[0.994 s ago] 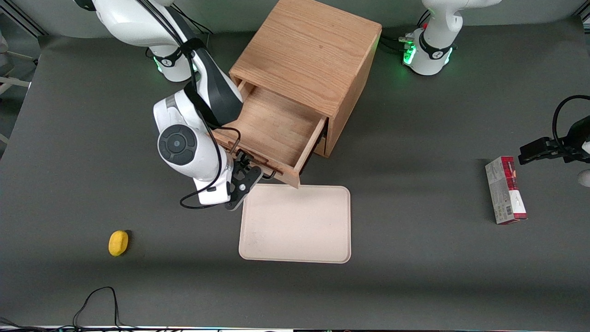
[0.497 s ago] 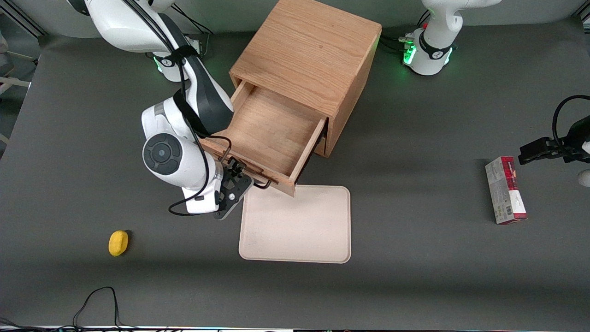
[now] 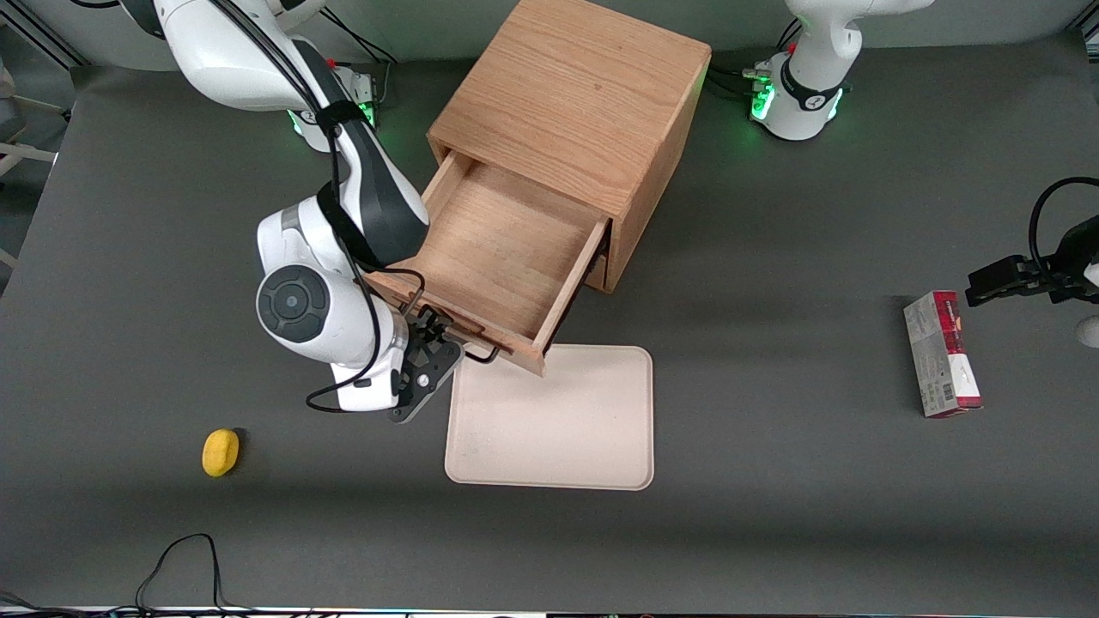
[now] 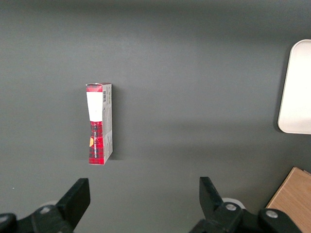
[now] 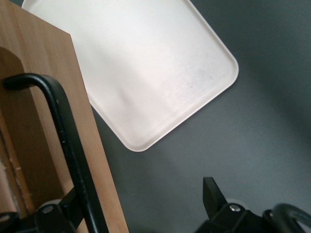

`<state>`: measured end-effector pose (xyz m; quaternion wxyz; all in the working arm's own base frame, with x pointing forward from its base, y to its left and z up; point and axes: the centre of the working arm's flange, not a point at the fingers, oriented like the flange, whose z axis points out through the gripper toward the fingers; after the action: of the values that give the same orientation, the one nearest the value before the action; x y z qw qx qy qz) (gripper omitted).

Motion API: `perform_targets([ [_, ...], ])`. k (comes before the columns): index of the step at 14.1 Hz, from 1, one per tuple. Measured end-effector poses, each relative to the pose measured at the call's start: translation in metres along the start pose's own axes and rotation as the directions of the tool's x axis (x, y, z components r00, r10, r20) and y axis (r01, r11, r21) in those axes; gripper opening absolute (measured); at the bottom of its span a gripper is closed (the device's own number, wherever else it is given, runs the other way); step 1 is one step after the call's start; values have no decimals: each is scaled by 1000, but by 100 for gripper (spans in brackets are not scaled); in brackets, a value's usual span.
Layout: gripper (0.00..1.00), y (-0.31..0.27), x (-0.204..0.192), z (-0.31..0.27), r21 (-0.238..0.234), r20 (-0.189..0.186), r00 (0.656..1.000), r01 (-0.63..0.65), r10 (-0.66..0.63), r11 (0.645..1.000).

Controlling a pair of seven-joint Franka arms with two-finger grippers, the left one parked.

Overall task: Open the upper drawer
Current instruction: 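Pull the handle with the right gripper, sliding the drawer out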

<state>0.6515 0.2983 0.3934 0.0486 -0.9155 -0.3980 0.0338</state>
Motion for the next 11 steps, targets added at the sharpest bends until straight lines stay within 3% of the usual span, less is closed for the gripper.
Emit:
perform_targets([
  [3,100,4,-1,1,5,8,1000,-5,5,1000],
  [6,100,2,2,-12,-2,-9,1000,2,-2,1000],
  [11,100,-4,-3,-100,-20,-51,999,17,-18,1000],
])
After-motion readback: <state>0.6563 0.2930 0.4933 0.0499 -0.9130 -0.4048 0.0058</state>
